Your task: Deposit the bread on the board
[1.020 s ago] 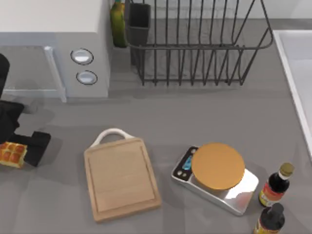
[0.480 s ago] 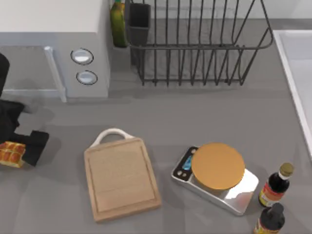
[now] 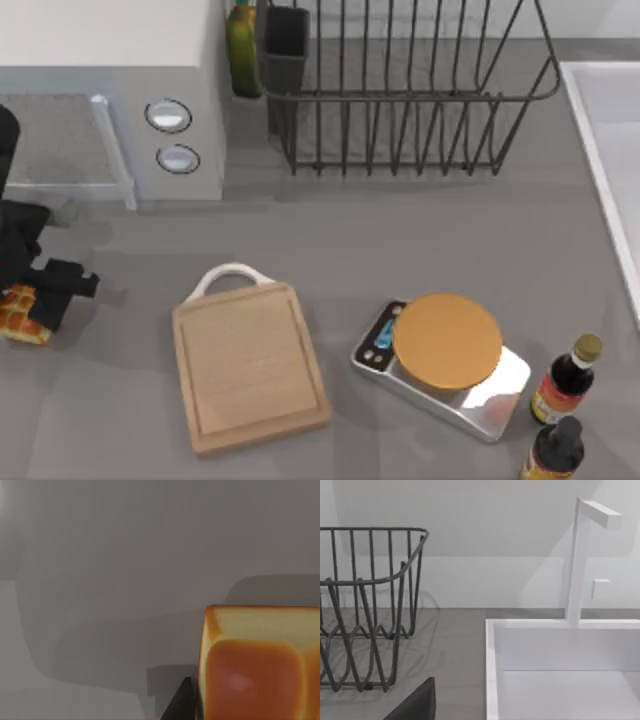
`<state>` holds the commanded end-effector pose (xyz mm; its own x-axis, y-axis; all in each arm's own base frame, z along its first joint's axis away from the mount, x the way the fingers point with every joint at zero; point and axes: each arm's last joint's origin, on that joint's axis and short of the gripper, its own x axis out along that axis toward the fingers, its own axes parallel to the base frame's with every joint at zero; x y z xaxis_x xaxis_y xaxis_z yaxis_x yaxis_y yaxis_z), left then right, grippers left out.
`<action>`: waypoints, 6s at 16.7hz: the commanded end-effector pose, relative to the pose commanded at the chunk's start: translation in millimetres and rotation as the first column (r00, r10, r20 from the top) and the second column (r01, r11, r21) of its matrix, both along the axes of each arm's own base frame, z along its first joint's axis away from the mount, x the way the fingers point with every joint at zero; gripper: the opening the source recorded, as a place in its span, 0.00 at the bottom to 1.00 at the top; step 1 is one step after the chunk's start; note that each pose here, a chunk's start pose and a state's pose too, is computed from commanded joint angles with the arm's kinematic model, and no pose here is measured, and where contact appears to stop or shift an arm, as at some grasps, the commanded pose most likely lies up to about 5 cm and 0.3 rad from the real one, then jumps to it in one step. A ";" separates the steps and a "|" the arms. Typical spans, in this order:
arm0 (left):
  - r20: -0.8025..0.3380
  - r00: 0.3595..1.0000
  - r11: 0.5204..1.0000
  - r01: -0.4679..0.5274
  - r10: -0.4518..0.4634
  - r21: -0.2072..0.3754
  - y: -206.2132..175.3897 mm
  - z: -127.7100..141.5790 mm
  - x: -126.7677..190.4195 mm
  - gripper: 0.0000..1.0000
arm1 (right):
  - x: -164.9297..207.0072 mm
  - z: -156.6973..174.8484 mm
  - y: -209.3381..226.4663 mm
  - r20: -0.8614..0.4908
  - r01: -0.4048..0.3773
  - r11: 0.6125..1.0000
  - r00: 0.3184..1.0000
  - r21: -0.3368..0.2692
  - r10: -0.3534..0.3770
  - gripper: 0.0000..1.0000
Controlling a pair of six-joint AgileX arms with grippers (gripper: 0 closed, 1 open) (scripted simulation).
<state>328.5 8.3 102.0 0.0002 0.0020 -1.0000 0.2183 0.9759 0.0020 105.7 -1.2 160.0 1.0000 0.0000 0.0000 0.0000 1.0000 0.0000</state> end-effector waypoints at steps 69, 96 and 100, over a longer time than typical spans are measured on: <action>-0.031 -0.222 -0.222 -0.975 0.974 0.003 -205.4 67.8 -34.3 0.00 | 0.0 0.0 0.0 0.000 0.000 1.000 1.000 0.000 0.000 1.00; -0.032 -0.222 -0.222 -0.975 0.975 0.001 -206.4 36.7 -35.5 0.90 | 0.0 0.0 0.0 0.000 0.000 1.000 1.000 0.000 0.000 1.00; -0.032 -0.222 -0.222 -0.975 0.975 0.001 -206.4 36.7 -35.5 1.00 | 0.0 0.0 0.0 0.000 0.000 1.000 1.000 0.000 0.000 1.00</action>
